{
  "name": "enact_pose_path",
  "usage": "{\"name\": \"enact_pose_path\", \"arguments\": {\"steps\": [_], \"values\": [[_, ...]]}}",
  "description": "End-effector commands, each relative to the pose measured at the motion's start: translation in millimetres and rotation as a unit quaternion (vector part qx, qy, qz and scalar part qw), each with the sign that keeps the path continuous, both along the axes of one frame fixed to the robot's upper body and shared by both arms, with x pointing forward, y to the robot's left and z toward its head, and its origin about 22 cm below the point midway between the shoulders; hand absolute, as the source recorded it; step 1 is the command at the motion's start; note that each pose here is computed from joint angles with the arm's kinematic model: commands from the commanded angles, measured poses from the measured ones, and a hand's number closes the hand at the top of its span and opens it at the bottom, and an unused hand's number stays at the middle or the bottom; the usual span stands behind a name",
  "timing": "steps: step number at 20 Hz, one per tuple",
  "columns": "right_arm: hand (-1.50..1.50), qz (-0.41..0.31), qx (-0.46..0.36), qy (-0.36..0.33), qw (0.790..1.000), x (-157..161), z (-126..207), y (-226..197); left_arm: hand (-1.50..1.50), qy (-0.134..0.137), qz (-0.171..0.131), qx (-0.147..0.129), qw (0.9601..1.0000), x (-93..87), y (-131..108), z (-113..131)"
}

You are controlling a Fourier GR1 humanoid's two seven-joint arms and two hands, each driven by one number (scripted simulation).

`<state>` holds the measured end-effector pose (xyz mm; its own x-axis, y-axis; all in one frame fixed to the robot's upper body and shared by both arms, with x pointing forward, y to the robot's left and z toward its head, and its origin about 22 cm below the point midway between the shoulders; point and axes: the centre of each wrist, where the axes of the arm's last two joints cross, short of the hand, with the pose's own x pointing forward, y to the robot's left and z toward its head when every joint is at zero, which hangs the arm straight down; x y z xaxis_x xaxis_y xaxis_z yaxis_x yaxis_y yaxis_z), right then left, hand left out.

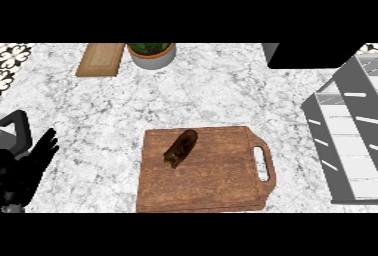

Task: Pick the lemon from the cutting board and place it in the tiered basket

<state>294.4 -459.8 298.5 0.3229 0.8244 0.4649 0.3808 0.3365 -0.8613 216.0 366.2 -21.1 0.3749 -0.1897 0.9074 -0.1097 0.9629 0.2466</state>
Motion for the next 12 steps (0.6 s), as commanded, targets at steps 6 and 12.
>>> {"name": "enact_pose_path", "arguments": {"steps": [6,12], "values": [[-1.5,0.003,0.229,-0.086,0.97,-70,9,-89,0.0,0.005,0.012,-0.009,0.9999,-7.5,-1,-4],[-1.5,0.043,0.288,-0.134,0.947,-150,-29,-149,0.0,0.004,0.018,-0.008,0.9998,-21.6,9,-5]]}}
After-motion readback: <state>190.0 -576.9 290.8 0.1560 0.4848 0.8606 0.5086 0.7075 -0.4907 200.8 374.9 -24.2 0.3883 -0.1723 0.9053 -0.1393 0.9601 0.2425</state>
